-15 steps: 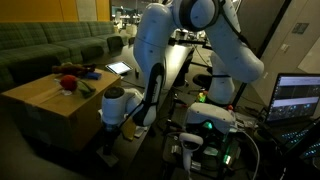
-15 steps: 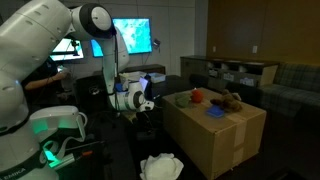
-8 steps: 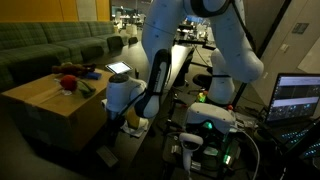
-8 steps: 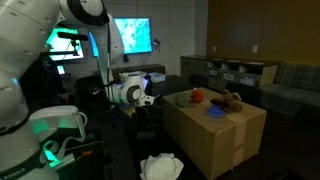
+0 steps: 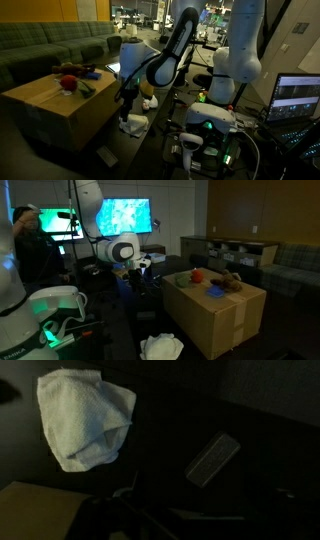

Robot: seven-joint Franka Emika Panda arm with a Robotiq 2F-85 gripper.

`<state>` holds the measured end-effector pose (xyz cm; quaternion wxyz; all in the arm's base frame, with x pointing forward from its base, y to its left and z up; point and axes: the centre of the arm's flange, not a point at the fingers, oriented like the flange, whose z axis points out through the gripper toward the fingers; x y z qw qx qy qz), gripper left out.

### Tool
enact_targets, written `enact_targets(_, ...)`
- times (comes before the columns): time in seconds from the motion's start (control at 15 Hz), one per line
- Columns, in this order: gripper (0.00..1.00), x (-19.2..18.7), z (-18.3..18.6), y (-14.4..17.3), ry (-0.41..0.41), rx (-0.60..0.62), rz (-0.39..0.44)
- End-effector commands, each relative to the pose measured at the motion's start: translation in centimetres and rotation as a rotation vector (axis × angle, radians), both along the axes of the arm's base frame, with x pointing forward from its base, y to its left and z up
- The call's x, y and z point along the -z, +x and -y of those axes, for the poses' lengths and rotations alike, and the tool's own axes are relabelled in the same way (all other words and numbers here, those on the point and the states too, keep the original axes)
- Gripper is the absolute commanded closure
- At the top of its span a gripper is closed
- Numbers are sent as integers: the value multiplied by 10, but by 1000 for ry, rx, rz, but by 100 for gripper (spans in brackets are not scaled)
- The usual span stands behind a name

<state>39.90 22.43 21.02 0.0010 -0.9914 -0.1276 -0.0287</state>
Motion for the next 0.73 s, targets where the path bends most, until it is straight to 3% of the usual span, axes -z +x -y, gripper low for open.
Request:
enact_targets(0.0,0,-81,30,-27,0,31,-35)
enact_targets(0.27,0,-142,52,-49,-28,92,-48)
enact_targets(0.53,0,-197,71,-76,-41,162,2)
enact_targets(0.6,0,-160,56,-45,-46,124,-40)
enact_targets(0.67,0,-173,61,-51,-47,135,-26)
